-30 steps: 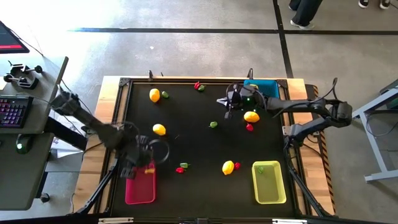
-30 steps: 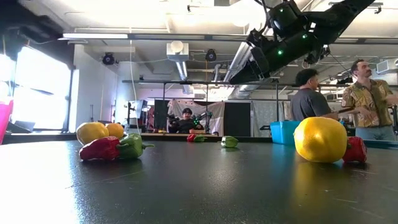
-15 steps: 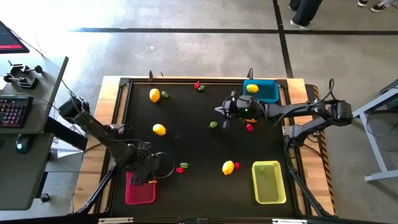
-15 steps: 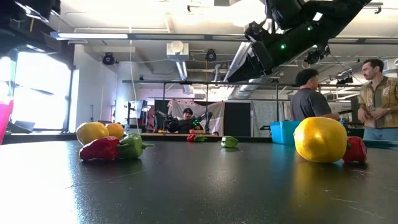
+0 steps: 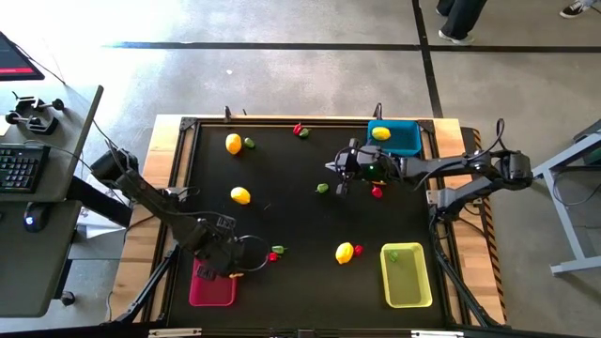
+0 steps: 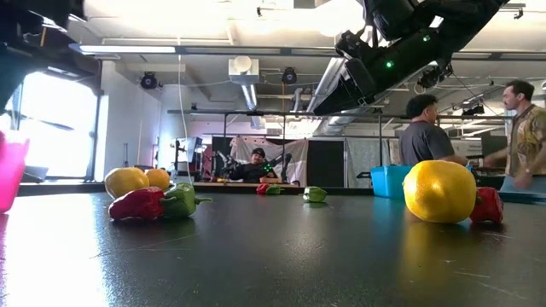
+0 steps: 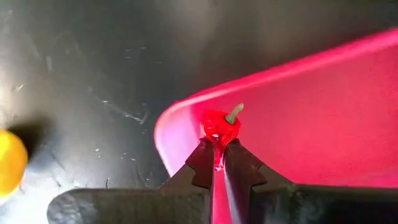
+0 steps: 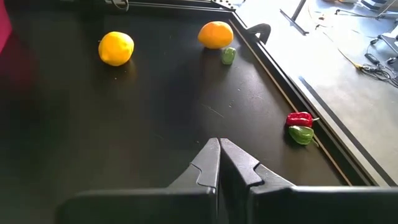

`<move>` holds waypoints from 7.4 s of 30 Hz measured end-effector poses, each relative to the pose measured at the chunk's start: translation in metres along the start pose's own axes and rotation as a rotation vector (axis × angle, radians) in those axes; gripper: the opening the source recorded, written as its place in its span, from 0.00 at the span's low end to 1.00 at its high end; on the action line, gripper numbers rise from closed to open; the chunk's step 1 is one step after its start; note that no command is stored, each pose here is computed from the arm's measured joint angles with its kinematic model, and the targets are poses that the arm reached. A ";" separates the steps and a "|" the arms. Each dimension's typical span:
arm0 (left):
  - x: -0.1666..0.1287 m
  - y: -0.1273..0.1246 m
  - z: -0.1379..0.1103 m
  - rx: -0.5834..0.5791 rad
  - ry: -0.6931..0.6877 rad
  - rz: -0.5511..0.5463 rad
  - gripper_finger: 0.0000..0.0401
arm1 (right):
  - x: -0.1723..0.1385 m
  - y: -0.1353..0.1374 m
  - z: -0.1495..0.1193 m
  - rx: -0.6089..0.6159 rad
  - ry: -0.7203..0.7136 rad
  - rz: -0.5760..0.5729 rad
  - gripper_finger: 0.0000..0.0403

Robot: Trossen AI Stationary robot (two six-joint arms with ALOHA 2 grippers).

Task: Sort produce into baskets
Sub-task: Put the red chili pepper into the red bin, then put the green chili pepper into the yellow bin

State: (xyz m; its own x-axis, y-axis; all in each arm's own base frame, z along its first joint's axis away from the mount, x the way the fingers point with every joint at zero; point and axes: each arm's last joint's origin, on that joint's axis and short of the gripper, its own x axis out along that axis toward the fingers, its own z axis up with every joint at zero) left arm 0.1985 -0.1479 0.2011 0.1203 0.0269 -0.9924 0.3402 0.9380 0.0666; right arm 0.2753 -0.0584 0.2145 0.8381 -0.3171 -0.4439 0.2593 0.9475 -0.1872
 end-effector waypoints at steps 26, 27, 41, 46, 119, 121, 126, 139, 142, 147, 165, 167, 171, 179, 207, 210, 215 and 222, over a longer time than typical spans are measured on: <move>0.024 -0.020 -0.004 -0.040 0.042 0.003 0.01 | 0.000 0.000 0.000 0.004 0.000 0.000 0.00; 0.027 -0.021 -0.003 -0.052 0.052 0.008 0.01 | 0.000 0.000 0.000 0.004 0.000 0.000 0.00; 0.036 -0.014 0.004 -0.233 0.082 -0.039 0.01 | 0.000 0.000 0.000 0.004 0.001 0.000 0.00; 0.036 -0.013 0.005 -0.210 0.097 -0.094 0.08 | 0.000 0.000 -0.001 0.004 0.009 0.001 0.00; 0.029 0.145 -0.097 -0.326 -1.356 0.509 0.00 | 0.000 0.000 -0.006 0.180 0.060 0.007 0.01; 0.030 0.149 -0.099 -0.336 -1.341 0.531 0.00 | 0.000 0.000 -0.006 0.181 0.060 0.004 0.03; 0.031 0.156 -0.103 -0.331 -1.326 0.547 0.00 | 0.000 0.001 -0.006 0.244 0.060 0.004 0.15; 0.035 0.161 -0.108 -0.320 -1.271 0.570 0.00 | 0.045 0.078 -0.025 0.146 -0.013 0.188 0.54; 0.035 0.161 -0.108 -0.291 -1.251 0.585 0.00 | 0.052 0.102 -0.022 0.118 -0.012 0.240 0.60; 0.036 0.161 -0.108 -0.287 -1.248 0.588 0.00 | 0.066 0.139 -0.009 0.066 -0.038 0.314 0.63; 0.039 0.161 -0.108 -0.310 -1.219 0.557 0.00 | 0.103 0.201 -0.016 -0.068 0.044 0.450 0.64; 0.039 0.161 -0.108 -0.302 -1.216 0.563 0.00 | 0.105 0.203 -0.020 -0.066 0.043 0.460 0.64; 0.039 0.161 -0.108 -0.297 -1.215 0.567 0.00 | 0.107 0.203 -0.022 -0.051 0.056 0.482 0.61; 0.039 0.161 -0.108 -0.304 -1.216 0.561 0.00 | 0.106 0.203 -0.024 -0.034 0.081 0.538 0.35; 0.042 0.160 -0.109 -0.308 -1.194 0.552 0.00 | 0.126 0.213 -0.028 -0.133 0.008 0.542 0.55; 0.042 0.160 -0.109 -0.308 -1.191 0.550 0.00 | 0.127 0.212 -0.024 -0.128 -0.003 0.545 0.52; 0.043 0.160 -0.109 -0.308 -1.186 0.548 0.00 | 0.130 0.208 -0.025 -0.113 0.010 0.545 0.39; 0.044 0.160 -0.109 -0.310 -1.172 0.541 0.00 | 0.131 0.205 -0.027 -0.107 0.032 0.547 0.15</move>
State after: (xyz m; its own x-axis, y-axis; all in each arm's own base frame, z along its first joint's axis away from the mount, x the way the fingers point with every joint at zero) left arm 0.1562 0.0413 0.1567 0.9534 0.2547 -0.1620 -0.2120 0.9471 0.2410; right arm 0.4257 0.0931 0.0942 0.8213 0.2167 -0.5277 -0.2608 0.9653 -0.0096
